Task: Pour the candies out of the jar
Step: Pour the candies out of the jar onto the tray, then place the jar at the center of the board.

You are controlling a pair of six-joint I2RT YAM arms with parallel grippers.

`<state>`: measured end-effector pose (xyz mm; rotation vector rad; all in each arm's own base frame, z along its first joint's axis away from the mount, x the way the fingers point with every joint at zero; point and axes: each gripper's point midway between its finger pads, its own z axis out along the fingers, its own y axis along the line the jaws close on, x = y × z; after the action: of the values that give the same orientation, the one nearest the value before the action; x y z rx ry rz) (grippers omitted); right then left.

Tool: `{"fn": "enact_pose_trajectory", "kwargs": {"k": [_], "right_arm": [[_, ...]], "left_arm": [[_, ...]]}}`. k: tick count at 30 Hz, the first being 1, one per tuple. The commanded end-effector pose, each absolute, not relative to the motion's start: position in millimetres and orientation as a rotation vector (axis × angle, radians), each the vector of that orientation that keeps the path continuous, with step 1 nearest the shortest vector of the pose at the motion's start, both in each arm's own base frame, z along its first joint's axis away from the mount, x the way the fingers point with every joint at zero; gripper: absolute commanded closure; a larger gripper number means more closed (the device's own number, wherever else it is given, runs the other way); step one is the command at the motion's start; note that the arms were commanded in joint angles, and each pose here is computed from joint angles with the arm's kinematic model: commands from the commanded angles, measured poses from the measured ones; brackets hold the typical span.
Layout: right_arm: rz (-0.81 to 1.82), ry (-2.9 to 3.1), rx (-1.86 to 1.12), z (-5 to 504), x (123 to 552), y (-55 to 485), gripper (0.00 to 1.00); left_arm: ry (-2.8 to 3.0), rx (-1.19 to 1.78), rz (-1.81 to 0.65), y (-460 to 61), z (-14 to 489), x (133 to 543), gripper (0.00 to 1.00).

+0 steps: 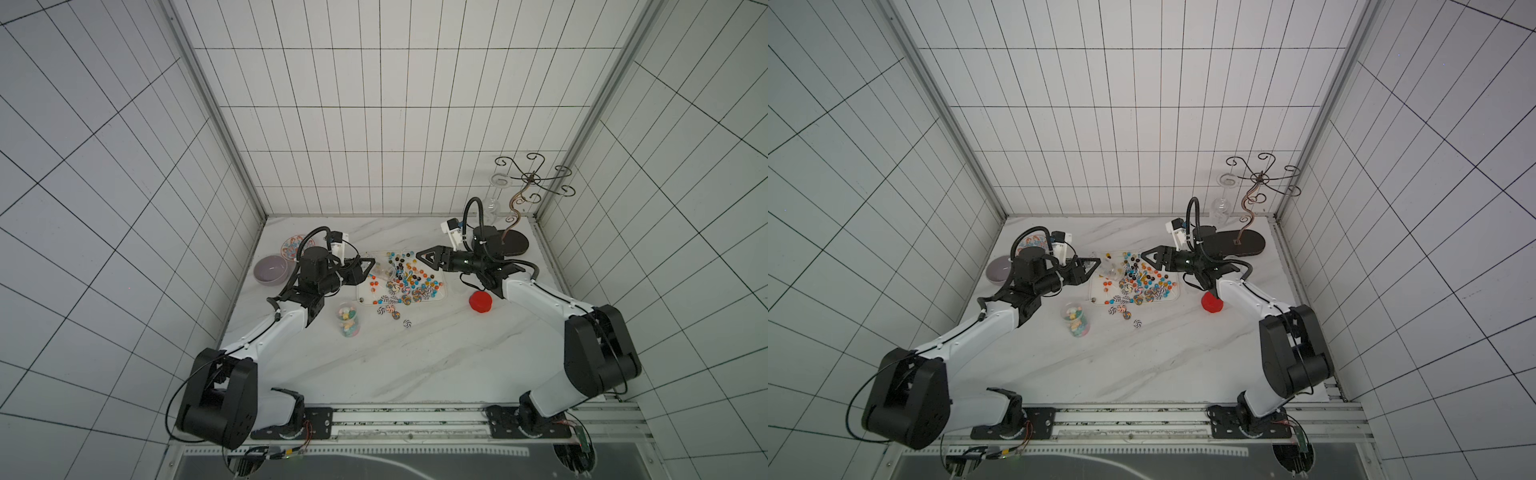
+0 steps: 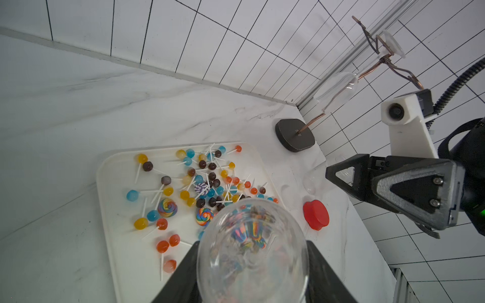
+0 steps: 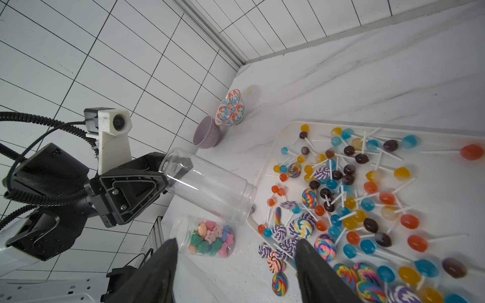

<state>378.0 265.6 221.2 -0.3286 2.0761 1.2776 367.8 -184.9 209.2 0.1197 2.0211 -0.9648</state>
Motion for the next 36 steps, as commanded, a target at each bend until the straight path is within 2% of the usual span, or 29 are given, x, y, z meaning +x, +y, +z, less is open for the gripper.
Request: {"fn": "enact_pose_trajectory", "kwargs": {"k": [1,9,14,21,36], "right_arm": [[1.232,2.111,-0.321,206.6,370.1,254.2,0.28],[1.153,2.147,-0.345,200.2,364.6,246.4,0.28],[1.256,2.133,-0.411,204.0,352.3,255.8,0.28],[1.483,1.941,-0.514,240.6,337.2,275.4,0.32],[1.597,1.798,-0.538,266.7,342.7,310.5,0.35]], "left_arm": [[2.01,0.135,-0.923,-183.0,214.2,373.5,1.0],[1.952,0.131,-0.888,-170.3,237.3,379.5,1.0],[1.829,0.145,-1.07,-169.0,268.2,375.7,1.0],[1.722,0.16,-1.273,-176.5,289.6,364.2,1.0],[1.61,0.092,-1.472,-180.7,302.8,356.4,1.0]]}}
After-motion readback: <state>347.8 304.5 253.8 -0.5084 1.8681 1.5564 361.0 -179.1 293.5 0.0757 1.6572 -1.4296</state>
